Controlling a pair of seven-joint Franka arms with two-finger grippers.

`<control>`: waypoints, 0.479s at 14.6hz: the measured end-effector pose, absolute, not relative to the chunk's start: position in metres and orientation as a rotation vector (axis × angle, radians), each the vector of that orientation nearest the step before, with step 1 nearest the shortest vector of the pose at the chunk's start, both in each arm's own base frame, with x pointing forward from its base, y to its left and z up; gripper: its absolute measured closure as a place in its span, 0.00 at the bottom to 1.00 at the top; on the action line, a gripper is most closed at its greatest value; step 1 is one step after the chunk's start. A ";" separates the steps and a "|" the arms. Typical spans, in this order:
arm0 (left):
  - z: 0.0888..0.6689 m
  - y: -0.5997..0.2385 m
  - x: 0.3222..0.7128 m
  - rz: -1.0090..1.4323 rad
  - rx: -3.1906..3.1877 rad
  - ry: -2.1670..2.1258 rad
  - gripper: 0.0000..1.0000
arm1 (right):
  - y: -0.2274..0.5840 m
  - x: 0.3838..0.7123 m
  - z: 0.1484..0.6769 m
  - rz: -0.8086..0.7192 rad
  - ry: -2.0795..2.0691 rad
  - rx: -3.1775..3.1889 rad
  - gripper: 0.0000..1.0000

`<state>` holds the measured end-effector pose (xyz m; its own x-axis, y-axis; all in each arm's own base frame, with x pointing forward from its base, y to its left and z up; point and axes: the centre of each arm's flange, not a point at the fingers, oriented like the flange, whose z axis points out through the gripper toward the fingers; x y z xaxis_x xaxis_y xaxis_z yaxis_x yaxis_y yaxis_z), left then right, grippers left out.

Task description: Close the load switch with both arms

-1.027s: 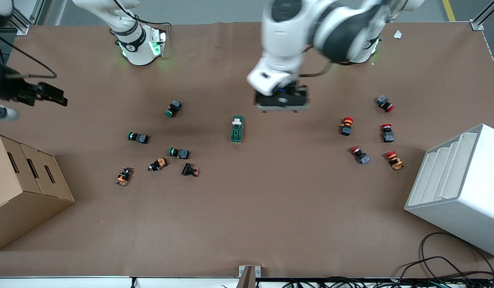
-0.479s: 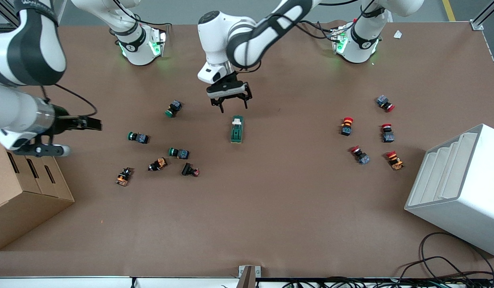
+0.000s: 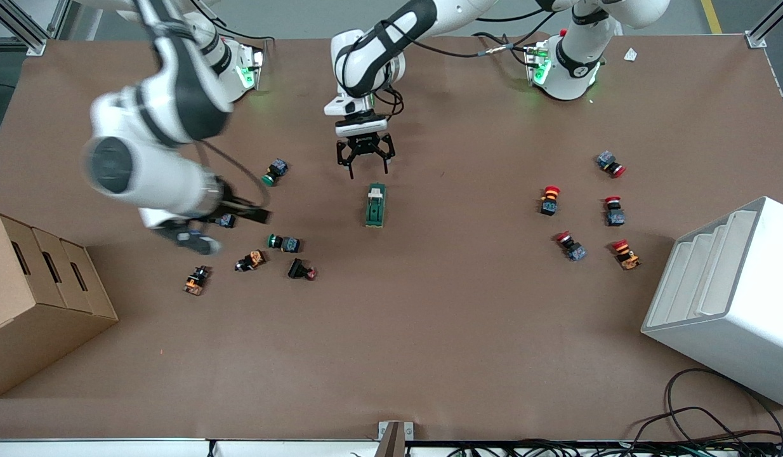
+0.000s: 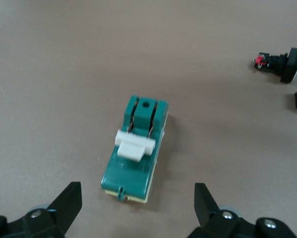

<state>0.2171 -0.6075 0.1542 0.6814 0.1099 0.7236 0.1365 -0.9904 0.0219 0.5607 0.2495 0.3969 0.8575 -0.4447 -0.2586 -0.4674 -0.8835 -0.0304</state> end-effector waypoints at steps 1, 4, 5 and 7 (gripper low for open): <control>0.145 -0.605 0.215 -1.261 -2.845 -0.184 0.00 | 0.278 0.551 0.375 0.371 0.783 -2.920 0.00; 0.121 -0.597 0.214 -1.349 -2.806 -0.168 0.00 | 0.342 0.524 0.316 0.384 0.890 -2.867 0.00; 0.114 -0.595 0.214 -1.377 -2.790 -0.161 0.00 | 0.355 0.518 0.300 0.383 0.910 -2.849 0.00; 0.101 -0.590 0.213 -1.452 -2.752 -0.132 0.00 | 0.377 0.505 0.271 0.365 0.940 -2.814 0.00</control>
<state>0.2135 -0.5905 0.1012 0.5619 0.0622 0.8249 0.0875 -0.9960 0.0155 0.5051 0.3768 0.2710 0.7736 -0.5702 -0.2766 -0.6073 -0.7916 -0.0666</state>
